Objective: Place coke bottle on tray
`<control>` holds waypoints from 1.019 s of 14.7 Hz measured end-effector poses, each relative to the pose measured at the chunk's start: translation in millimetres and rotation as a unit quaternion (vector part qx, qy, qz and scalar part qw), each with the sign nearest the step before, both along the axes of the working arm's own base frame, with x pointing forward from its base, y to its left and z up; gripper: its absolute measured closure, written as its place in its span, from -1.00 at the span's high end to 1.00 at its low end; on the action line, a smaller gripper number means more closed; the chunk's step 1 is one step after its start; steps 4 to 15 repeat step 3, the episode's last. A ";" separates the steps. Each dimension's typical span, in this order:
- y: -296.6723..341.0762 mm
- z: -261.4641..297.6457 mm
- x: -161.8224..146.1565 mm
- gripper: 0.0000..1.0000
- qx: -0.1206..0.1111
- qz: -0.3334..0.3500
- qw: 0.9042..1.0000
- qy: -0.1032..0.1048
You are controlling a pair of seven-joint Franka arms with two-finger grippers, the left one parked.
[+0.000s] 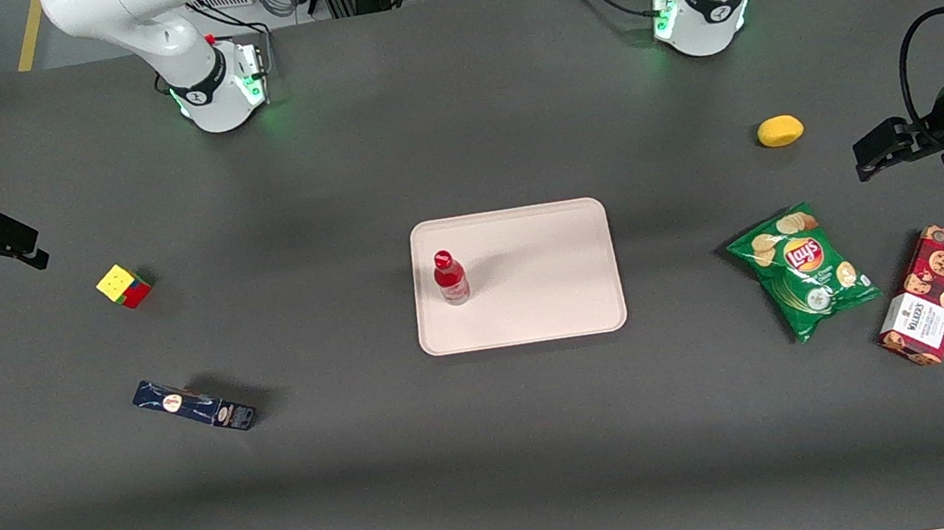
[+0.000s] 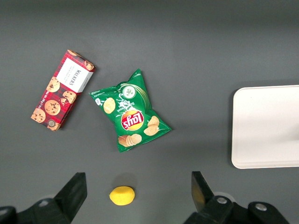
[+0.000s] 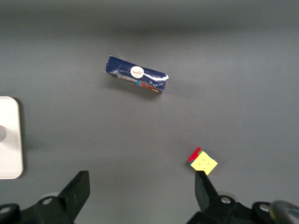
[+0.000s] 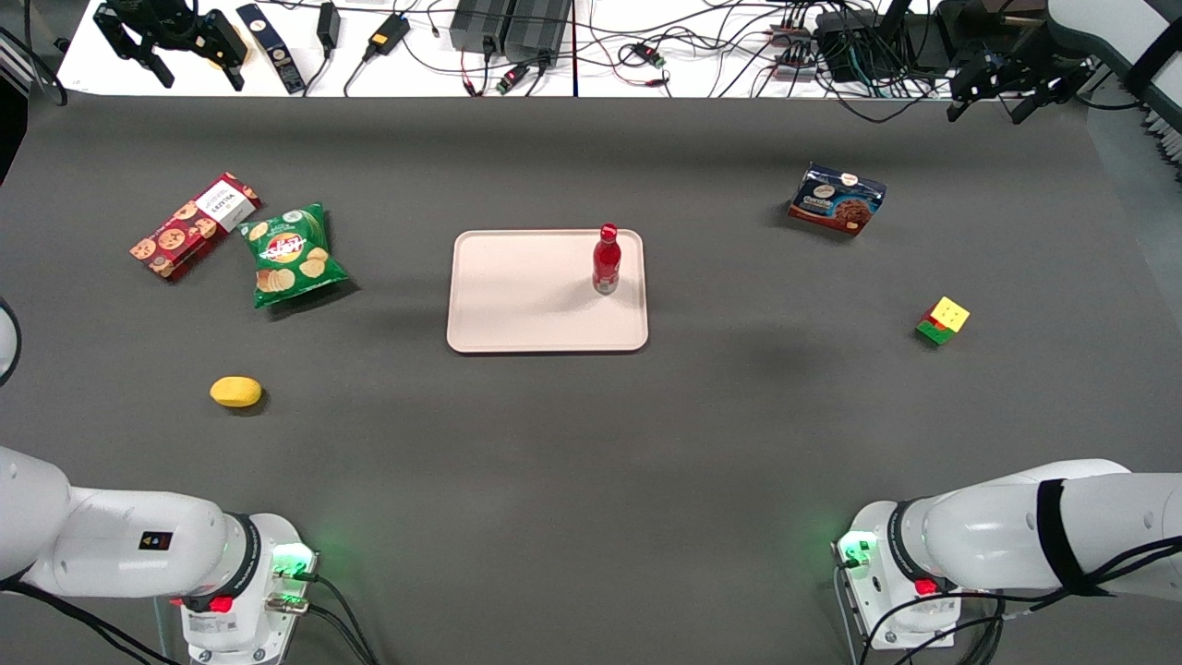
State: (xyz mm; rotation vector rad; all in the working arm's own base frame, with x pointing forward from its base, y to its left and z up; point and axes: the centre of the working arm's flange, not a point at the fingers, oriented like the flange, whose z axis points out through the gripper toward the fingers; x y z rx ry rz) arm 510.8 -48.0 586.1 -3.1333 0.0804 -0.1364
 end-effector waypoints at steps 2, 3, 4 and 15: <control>1.5 -1.8 -0.5 1.00 -0.007 0.003 1.000 0.007; 2.4 -2.8 0.1 1.00 -0.008 0.004 1.000 0.008; 2.4 -2.8 0.1 1.00 -0.008 0.004 1.000 0.008; 2.4 -2.8 0.1 1.00 -0.008 0.004 1.000 0.008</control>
